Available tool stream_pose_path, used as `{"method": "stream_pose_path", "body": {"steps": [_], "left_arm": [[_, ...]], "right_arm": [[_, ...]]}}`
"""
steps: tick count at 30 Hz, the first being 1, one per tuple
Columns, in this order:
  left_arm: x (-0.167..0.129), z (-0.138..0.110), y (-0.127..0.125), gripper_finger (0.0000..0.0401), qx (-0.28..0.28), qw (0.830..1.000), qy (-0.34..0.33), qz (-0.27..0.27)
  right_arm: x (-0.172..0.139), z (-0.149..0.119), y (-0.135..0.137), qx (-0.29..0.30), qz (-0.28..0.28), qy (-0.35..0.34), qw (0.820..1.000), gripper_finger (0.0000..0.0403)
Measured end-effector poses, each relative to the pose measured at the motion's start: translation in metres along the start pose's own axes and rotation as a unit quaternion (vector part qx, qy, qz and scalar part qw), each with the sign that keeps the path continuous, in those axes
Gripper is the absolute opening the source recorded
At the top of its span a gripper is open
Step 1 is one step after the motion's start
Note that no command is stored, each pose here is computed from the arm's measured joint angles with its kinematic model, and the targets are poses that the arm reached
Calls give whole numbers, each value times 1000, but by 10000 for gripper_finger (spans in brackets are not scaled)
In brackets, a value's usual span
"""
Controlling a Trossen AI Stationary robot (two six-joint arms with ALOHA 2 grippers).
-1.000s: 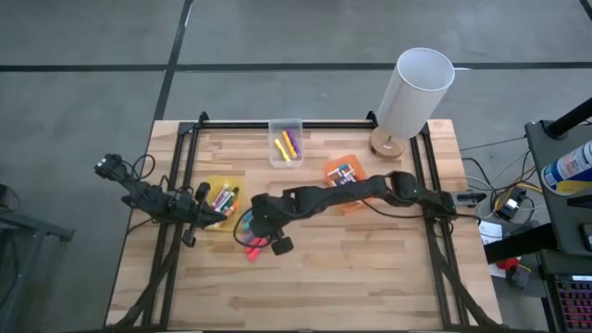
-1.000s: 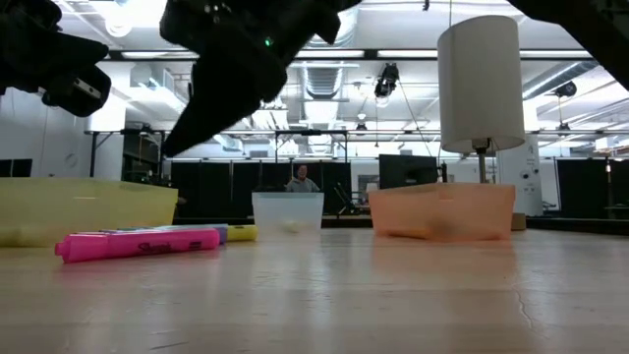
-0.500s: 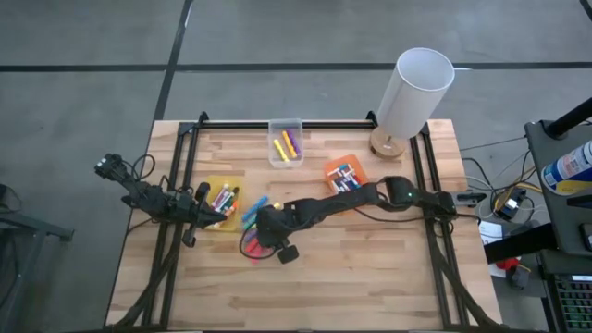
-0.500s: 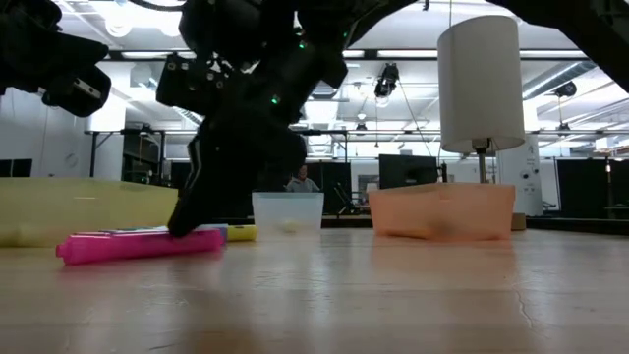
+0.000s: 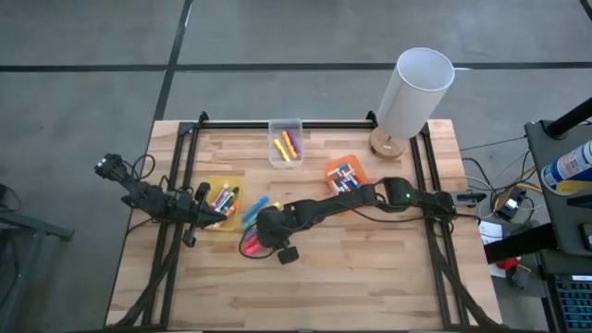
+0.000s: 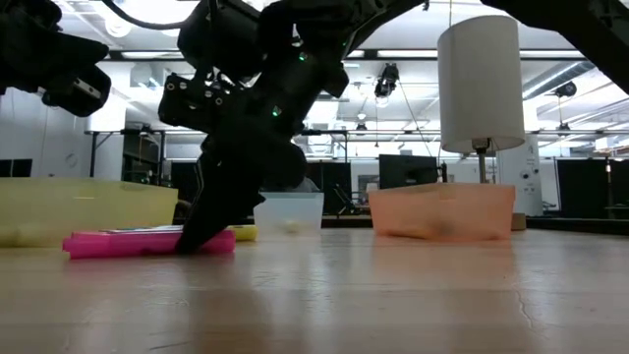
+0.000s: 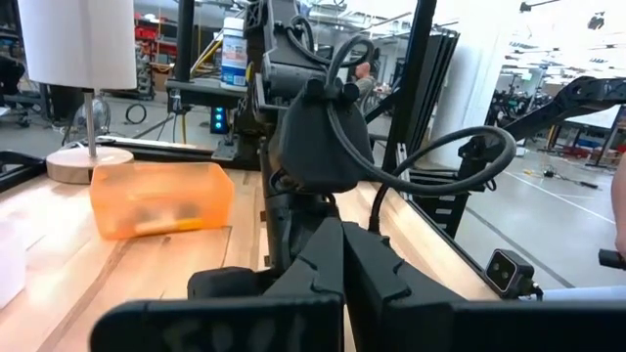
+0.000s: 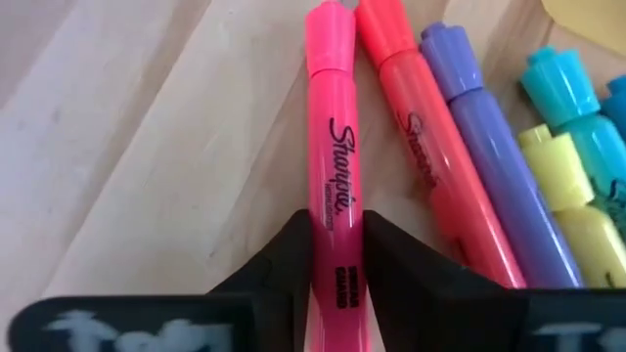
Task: Pick & Place Markers
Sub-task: Put the pink highlighter into the transparent bin
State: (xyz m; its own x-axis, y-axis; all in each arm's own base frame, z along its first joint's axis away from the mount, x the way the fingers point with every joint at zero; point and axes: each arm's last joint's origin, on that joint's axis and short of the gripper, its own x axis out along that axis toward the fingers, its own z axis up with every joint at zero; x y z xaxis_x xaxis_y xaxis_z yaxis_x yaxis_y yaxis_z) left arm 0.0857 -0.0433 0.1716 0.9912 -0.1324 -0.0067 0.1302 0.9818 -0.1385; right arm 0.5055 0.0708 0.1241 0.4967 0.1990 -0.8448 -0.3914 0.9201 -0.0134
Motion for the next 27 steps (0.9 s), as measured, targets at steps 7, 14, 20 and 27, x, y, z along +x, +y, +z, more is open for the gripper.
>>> {"method": "stream_pose_path", "body": {"steps": [7,14,20,27], "left_arm": [[0,0,0,0,0,1000,0,0],[0,0,0,0,0,1000,0,0],[0,0,0,0,0,1000,0,0],[0,0,0,0,0,1000,0,0]], "right_arm": [[-8,7,13,14,15,32,999,55],[-34,23,26,43,27,86,995,55],[-62,27,27,80,11,154,985,55],[-99,37,23,77,-69,196,975,55]]}}
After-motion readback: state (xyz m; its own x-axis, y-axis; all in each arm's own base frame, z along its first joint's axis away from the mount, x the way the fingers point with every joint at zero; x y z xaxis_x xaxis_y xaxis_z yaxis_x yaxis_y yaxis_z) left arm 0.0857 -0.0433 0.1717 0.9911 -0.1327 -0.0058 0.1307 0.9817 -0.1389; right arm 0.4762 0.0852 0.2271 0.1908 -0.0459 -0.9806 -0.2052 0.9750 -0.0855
